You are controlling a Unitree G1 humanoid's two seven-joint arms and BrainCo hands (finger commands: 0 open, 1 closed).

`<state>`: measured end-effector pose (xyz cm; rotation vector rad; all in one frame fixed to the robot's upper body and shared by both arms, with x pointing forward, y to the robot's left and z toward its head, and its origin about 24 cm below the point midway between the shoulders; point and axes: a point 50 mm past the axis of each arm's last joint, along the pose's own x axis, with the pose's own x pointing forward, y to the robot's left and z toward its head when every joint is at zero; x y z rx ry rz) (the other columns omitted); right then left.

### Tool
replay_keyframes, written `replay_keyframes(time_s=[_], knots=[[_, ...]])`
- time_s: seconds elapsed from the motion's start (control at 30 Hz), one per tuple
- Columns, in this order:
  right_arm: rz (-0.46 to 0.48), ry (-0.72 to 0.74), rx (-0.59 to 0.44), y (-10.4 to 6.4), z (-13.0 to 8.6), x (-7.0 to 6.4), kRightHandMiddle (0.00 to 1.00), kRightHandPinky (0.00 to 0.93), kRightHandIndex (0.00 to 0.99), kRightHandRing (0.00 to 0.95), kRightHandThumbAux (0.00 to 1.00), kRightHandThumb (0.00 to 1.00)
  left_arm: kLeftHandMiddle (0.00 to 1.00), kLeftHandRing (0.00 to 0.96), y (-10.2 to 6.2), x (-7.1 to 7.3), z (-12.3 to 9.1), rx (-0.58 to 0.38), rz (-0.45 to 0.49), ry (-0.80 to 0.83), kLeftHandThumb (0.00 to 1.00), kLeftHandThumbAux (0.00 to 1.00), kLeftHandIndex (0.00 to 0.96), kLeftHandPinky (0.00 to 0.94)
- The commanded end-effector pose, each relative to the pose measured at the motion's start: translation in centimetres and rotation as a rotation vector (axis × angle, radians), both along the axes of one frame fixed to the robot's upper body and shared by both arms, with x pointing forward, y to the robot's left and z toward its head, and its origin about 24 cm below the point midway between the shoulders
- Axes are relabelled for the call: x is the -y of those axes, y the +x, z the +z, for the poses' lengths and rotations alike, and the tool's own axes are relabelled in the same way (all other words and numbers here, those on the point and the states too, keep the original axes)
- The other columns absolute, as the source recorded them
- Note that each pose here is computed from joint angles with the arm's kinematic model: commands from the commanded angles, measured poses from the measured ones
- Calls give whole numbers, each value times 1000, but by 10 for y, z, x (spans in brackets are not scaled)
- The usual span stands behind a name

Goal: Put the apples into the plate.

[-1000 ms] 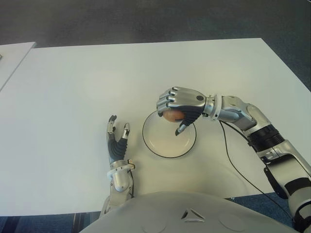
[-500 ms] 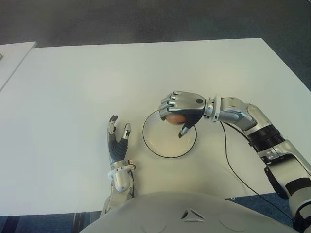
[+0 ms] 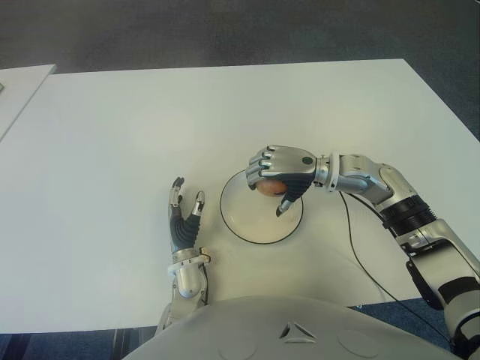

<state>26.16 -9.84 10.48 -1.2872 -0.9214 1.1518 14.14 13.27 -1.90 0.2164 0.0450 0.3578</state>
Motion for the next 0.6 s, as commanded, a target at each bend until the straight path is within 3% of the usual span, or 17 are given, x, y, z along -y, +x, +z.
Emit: replay_keyframes(time_s=[0.03, 0.07, 0.13, 0.23, 0.33, 0.6], knots=[[0, 14, -26, -2, -8, -2, 468, 391, 423, 423, 712, 693, 54, 3, 1, 9, 0, -24, 4, -13, 0, 394, 127, 0], [-1, 11, -30, -2, -9, -2, 340, 286, 327, 298, 633, 566, 54, 5, 1, 9, 0, -27, 2, -8, 0, 394, 124, 0], [0, -9, -36, -2, -10, -2, 191, 159, 210, 162, 552, 431, 53, 7, 1, 9, 1, -33, -5, 1, 0, 393, 119, 0], [13, -34, -36, -2, -11, -2, 65, 52, 89, 53, 470, 300, 54, 10, 1, 9, 1, -37, -11, 9, 0, 391, 113, 0], [27, -47, -34, -2, -11, -1, 21, 16, 29, 17, 413, 217, 58, 13, 1, 8, 2, -38, -15, 11, 0, 391, 108, 0], [41, -43, -44, -1, -14, 0, 0, 0, 1, 0, 331, 115, 73, 16, 0, 8, 3, -29, -24, 3, 0, 416, 100, 0]])
